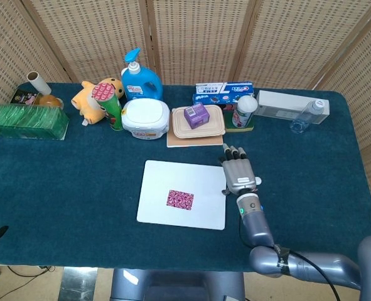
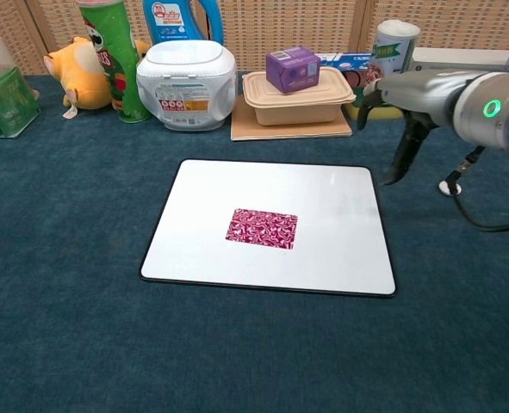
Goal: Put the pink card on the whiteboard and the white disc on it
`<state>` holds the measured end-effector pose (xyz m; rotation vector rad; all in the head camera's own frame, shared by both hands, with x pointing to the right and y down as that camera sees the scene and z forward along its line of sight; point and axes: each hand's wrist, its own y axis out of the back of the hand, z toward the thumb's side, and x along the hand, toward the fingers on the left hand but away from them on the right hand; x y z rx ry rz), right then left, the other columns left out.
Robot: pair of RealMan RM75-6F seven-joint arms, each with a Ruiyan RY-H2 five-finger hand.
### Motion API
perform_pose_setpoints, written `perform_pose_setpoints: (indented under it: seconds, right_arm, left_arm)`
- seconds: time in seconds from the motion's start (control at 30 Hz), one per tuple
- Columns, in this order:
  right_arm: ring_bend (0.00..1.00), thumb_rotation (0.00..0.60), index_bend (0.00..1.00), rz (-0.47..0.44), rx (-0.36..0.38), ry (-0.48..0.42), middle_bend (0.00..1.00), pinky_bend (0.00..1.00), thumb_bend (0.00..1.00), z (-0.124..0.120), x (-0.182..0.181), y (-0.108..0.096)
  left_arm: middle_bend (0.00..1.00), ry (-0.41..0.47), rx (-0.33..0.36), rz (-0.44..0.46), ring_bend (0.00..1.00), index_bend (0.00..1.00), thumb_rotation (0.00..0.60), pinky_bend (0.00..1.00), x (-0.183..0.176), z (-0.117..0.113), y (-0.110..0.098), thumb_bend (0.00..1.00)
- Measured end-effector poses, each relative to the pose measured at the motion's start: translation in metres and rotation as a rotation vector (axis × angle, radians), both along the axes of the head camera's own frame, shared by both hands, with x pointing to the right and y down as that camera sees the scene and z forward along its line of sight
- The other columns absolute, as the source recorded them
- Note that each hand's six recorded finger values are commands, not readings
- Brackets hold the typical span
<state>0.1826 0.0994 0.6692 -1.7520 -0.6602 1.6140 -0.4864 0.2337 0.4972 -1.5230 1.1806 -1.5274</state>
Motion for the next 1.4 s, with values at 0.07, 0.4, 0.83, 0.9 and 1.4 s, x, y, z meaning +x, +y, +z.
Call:
perform_pose_setpoints:
  seconds: [0.07, 0.4, 0.83, 0.9, 1.4]
  right_arm:
    - [0.0, 0.587, 0.28, 0.007, 0.003, 0.004, 0.01, 0.0, 0.14, 0.003, 0.014, -0.002]
    - [0.0, 0.584, 0.36, 0.047, -0.036, 0.049, 0.01, 0.01, 0.17, 0.024, 0.067, 0.004]
    - [0.0, 0.585, 0.37, 0.102, -0.045, 0.086, 0.01, 0.03, 0.26, 0.048, 0.113, -0.002]
    - [0.0, 0.586, 0.37, 0.11, -0.047, 0.083, 0.01, 0.03, 0.26, 0.051, 0.119, -0.002]
    - [0.0, 0.585, 0.39, 0.1, -0.055, 0.042, 0.02, 0.03, 0.26, 0.06, 0.123, 0.006]
  left_arm:
    - [0.0, 0.0, 0.003, 0.0, 0.0, 0.0, 0.6, 0.0, 0.001, 0.0, 0.0, 0.07]
    - [0.0, -0.003, 0.006, 0.002, 0.0, 0.0, 0.6, 0.0, 0.002, 0.0, 0.001, 0.07]
    - [0.0, -0.006, 0.002, 0.006, 0.0, 0.0, 0.6, 0.0, 0.004, 0.001, 0.002, 0.07]
    - [0.0, -0.007, -0.001, 0.01, 0.0, 0.0, 0.6, 0.0, 0.005, 0.002, 0.002, 0.07]
    - [0.0, -0.011, -0.006, 0.012, 0.0, 0.0, 0.6, 0.0, 0.007, 0.003, 0.003, 0.07]
